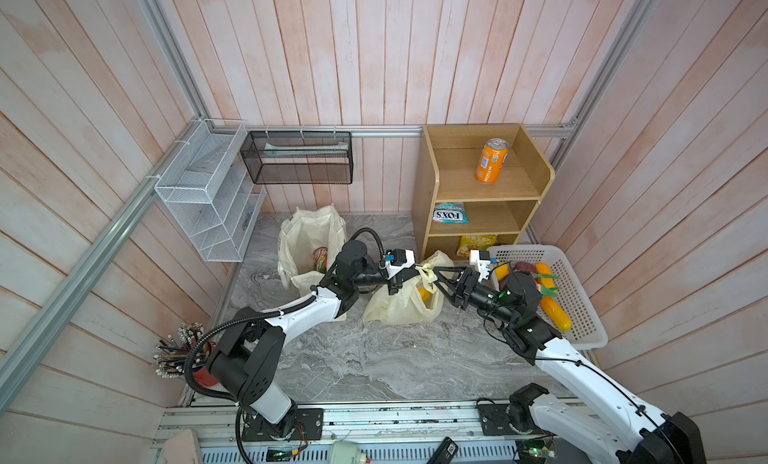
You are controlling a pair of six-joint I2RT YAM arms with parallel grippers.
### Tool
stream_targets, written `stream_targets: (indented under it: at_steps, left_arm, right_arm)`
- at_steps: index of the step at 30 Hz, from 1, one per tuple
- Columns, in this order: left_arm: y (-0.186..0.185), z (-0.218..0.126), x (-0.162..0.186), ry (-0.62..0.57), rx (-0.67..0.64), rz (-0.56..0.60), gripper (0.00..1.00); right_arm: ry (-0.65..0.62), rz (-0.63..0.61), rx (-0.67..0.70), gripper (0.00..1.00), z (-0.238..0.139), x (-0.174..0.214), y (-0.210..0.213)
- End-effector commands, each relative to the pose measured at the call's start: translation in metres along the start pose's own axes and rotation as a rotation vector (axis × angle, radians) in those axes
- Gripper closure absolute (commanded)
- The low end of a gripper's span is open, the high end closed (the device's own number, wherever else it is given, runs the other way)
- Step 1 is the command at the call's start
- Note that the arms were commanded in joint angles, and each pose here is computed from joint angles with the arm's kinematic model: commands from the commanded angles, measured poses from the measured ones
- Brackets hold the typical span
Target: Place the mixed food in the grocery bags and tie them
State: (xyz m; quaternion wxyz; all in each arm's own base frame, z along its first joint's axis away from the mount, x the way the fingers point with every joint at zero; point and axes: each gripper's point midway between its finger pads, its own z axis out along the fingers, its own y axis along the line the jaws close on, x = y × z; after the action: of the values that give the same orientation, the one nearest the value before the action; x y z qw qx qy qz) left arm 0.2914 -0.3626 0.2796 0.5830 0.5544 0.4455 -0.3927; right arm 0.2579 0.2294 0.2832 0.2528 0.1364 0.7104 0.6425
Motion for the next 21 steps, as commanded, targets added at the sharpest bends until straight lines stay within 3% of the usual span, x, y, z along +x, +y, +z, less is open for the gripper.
stream_targets:
  at_steps: [1,21]
  left_arm:
    - [-0.004,-0.002,-0.012,-0.017,0.009,0.031,1.00]
    - [-0.012,-0.003,-0.011,-0.017,0.048,0.034,1.00]
  right_arm:
    - [-0.011,-0.012,0.004,0.38,0.000,-0.002,-0.002]
    - [-0.023,-0.021,-0.017,0.38,0.011,-0.020,0.003]
